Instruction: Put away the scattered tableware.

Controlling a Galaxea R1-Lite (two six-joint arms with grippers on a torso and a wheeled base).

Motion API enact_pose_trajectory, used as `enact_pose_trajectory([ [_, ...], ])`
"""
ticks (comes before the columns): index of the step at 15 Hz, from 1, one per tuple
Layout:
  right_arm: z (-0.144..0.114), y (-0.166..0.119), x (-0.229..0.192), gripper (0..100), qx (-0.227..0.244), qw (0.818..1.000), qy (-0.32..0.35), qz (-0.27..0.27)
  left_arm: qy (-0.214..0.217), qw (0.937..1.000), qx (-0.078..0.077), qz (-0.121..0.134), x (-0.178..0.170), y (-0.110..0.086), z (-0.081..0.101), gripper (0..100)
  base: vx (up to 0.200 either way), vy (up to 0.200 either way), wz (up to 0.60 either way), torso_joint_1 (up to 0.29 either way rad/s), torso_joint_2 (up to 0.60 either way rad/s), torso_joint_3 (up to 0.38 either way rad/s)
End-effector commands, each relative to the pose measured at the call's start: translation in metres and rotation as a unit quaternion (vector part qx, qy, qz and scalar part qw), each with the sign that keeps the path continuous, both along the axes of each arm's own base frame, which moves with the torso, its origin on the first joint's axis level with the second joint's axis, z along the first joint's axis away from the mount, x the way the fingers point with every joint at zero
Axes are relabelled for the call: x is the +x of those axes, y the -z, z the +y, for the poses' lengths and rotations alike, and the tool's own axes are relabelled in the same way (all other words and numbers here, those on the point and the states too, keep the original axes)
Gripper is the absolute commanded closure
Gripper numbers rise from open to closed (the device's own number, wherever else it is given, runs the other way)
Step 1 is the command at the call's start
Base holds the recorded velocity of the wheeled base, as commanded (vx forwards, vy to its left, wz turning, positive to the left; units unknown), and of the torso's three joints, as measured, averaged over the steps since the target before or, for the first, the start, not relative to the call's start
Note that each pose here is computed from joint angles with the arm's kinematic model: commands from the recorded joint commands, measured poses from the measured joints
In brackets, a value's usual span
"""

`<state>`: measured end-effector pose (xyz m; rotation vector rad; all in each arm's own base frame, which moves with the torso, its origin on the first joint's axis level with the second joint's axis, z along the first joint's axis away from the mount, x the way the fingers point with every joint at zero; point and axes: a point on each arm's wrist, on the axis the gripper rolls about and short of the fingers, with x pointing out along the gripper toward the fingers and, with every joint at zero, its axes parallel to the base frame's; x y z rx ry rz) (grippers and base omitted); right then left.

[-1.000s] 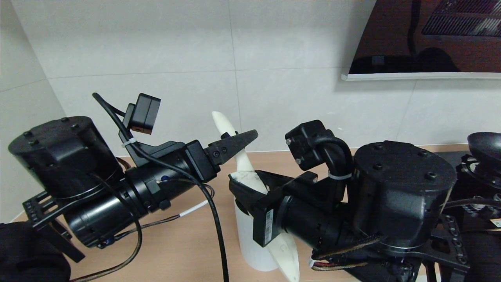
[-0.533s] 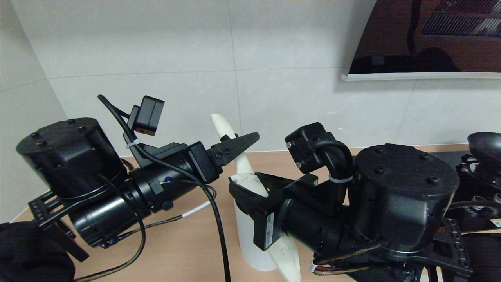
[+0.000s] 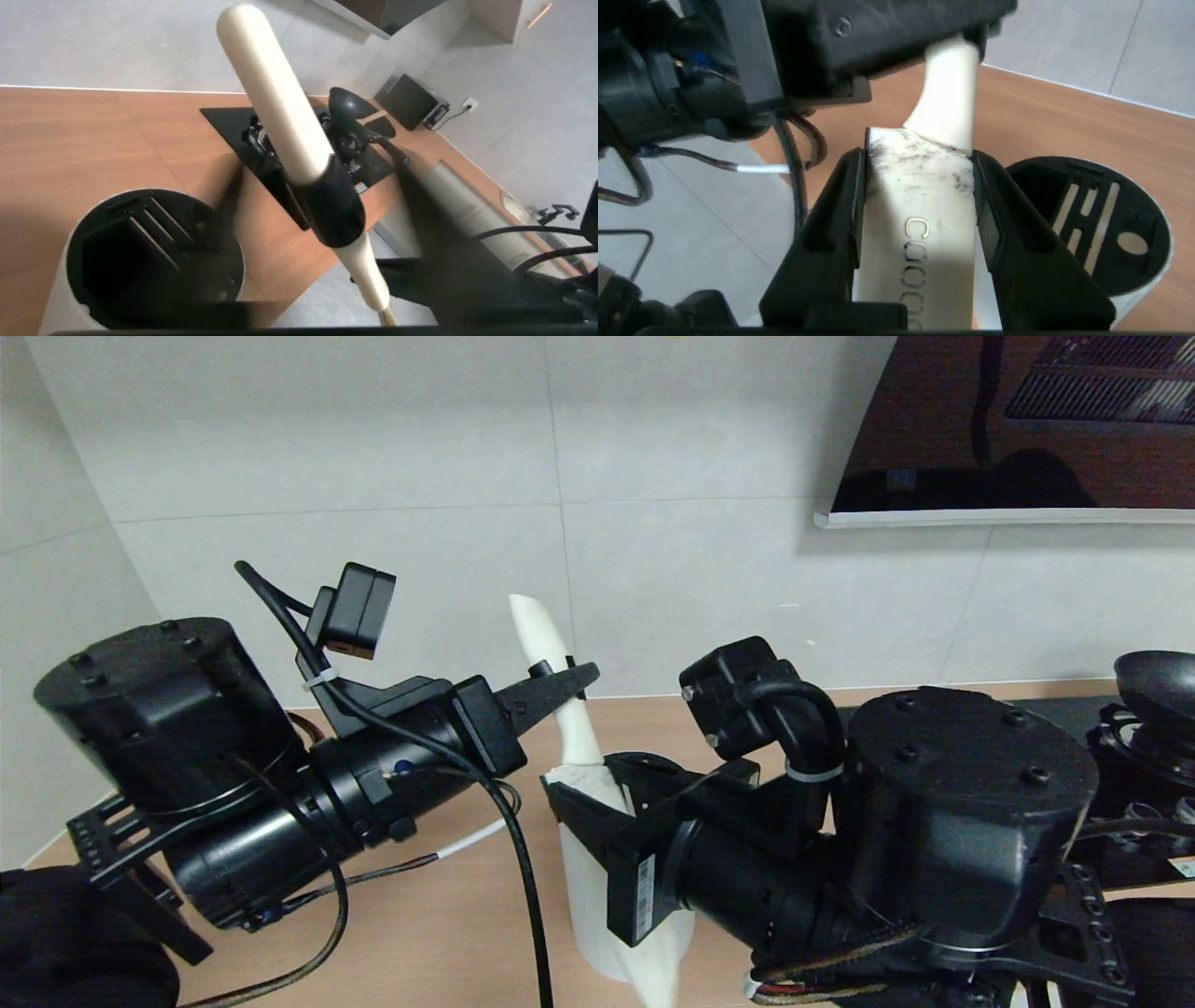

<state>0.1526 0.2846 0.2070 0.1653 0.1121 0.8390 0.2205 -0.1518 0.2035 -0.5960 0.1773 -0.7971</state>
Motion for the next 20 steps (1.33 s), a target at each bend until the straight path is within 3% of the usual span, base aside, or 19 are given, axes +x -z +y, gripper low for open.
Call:
enact_pose_trajectory([
  [1, -0.002, -0.004, -0.001, 100, 0.008, 1.000, -0.001, -0.004, -0.002, 1.0000, -0.003, -0.002, -0.001, -0.002, 0.001, 100, 0.000, 0.000, 0.00, 0.000, 0.00, 0.000],
  [5, -0.003, -0.006, -0.001, 100, 0.009, 1.000, 0.001, -0.005, -0.002, 1.0000, -0.004, -0.005, -0.002, -0.003, 0.002, 100, 0.000, 0.000, 0.00, 0.000, 0.00, 0.000],
  [10, -0.008, -0.006, 0.007, 100, 0.009, 1.000, 0.016, -0.006, -0.007, 0.9994, -0.017, -0.029, -0.003, -0.008, 0.003, 100, 0.000, 0.000, 0.00, 0.000, 0.00, 0.000],
  [11, -0.010, -0.008, 0.010, 0, 0.011, 1.000, 0.021, -0.007, -0.018, 0.9992, -0.013, -0.034, -0.002, -0.009, 0.002, 100, 0.000, 0.000, 0.00, 0.000, 0.00, 0.000],
  [15, -0.034, -0.017, 0.040, 0, 0.021, 0.997, 0.069, -0.014, -0.088, 0.9956, -0.001, -0.033, 0.008, -0.023, 0.000, 100, 0.000, 0.000, 0.00, 0.000, 0.00, 0.000],
  [16, -0.047, -0.019, 0.054, 0, 0.023, 0.995, 0.095, -0.016, -0.114, 0.9929, -0.003, -0.034, 0.011, -0.030, 0.000, 100, 0.000, 0.000, 0.00, 0.000, 0.00, 0.000],
  [18, -0.073, -0.024, 0.075, 0, 0.029, 0.988, 0.148, -0.022, -0.136, 0.9895, 0.007, -0.049, 0.011, -0.036, 0.000, 100, 0.000, 0.000, 0.00, 0.000, 0.00, 0.000],
  [20, -0.109, -0.023, 0.098, 0, 0.024, 0.976, 0.214, -0.020, -0.185, 0.9806, 0.036, -0.055, 0.016, -0.042, -0.001, 100, 0.000, 0.000, 0.00, 0.000, 0.00, 0.000],
])
